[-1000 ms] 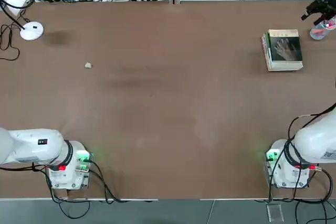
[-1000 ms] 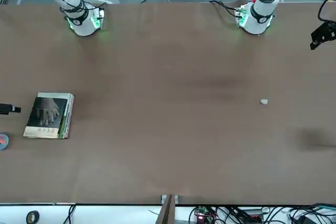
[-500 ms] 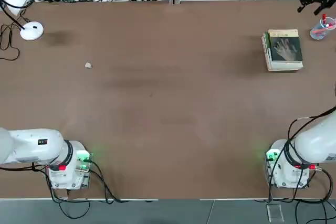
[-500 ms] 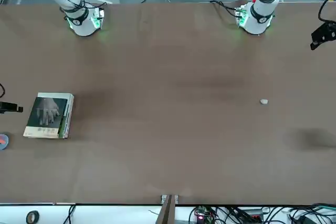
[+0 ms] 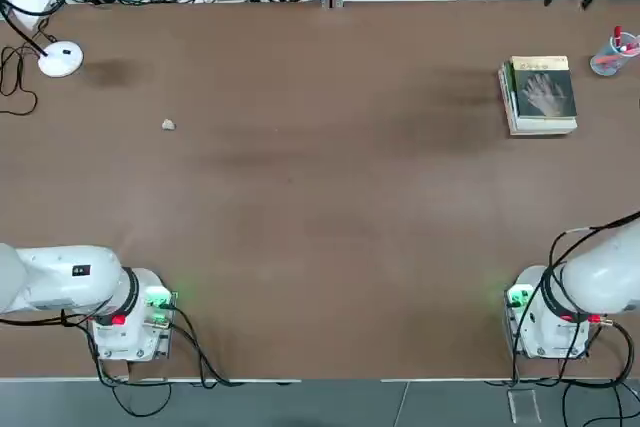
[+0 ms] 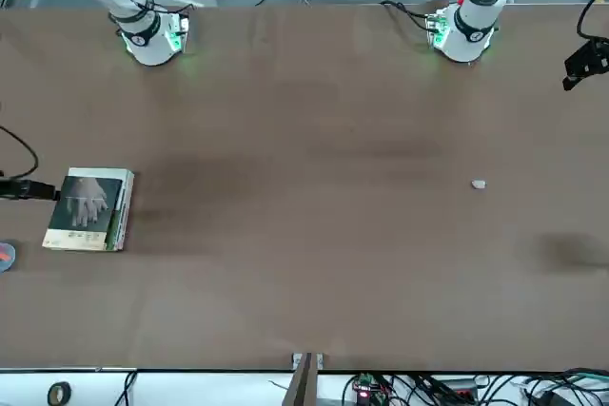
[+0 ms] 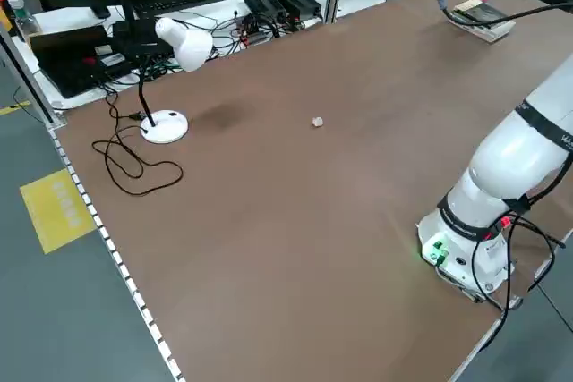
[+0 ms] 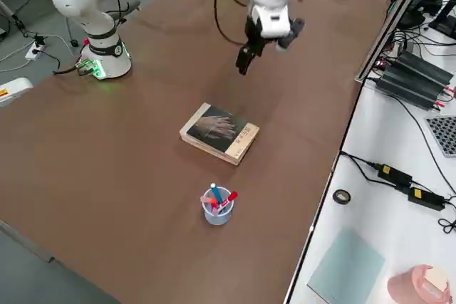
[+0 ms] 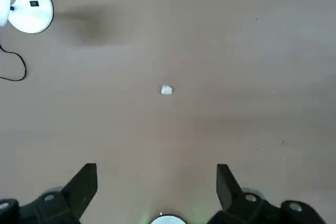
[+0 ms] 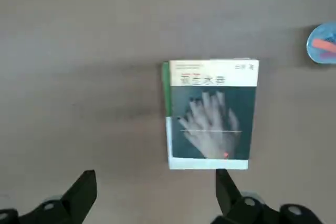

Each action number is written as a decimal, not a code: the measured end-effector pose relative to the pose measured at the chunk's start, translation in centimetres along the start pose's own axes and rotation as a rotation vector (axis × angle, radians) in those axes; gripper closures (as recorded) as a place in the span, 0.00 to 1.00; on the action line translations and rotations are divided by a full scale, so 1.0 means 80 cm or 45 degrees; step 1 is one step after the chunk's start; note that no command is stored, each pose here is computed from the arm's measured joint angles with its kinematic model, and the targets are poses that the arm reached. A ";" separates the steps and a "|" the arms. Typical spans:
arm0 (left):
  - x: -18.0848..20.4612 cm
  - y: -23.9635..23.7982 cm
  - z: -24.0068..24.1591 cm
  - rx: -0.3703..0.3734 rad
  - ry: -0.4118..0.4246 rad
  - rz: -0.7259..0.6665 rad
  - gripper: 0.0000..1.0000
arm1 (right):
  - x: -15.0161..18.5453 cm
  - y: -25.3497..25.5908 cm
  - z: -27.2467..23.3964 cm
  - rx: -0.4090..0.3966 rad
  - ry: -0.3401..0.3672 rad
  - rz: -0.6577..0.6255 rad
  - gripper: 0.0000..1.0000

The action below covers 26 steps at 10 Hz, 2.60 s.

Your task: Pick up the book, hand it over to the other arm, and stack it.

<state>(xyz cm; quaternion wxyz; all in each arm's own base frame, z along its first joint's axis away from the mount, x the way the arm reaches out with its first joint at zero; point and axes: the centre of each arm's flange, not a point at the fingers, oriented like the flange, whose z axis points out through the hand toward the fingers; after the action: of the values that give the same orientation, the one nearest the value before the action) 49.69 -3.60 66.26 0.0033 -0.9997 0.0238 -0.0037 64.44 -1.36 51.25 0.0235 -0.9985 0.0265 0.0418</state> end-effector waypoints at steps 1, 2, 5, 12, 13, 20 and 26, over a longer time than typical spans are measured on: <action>0.000 0.000 0.000 0.000 0.000 0.000 0.00 | -0.010 -0.017 -0.020 -0.012 0.024 -0.012 0.00; 0.000 0.000 0.000 0.000 0.000 0.000 0.00 | -0.021 -0.025 -0.040 -0.014 0.050 -0.022 0.00; 0.000 0.000 0.000 0.000 0.001 0.007 0.00 | -0.046 -0.018 -0.081 -0.007 0.084 -0.022 0.00; 0.000 -0.001 -0.004 0.000 0.008 0.008 0.00 | -0.097 0.005 -0.142 -0.016 0.088 -0.009 0.00; 0.000 -0.001 -0.004 0.000 0.008 0.008 0.00 | -0.100 0.010 -0.147 -0.033 0.095 -0.002 0.00; 0.000 -0.001 -0.008 0.000 0.017 0.009 0.00 | -0.111 -0.003 -0.181 -0.063 0.153 -0.004 0.00; 0.000 -0.001 -0.008 0.000 0.017 0.009 0.00 | -0.115 -0.004 -0.185 -0.112 0.139 0.006 0.00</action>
<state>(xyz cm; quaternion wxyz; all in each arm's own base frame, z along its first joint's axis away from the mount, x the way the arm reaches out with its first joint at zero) 49.69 -3.55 66.88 0.0030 -0.9996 0.0273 -0.0104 56.55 -1.30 66.80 -0.0219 -0.9993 0.0282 -0.0115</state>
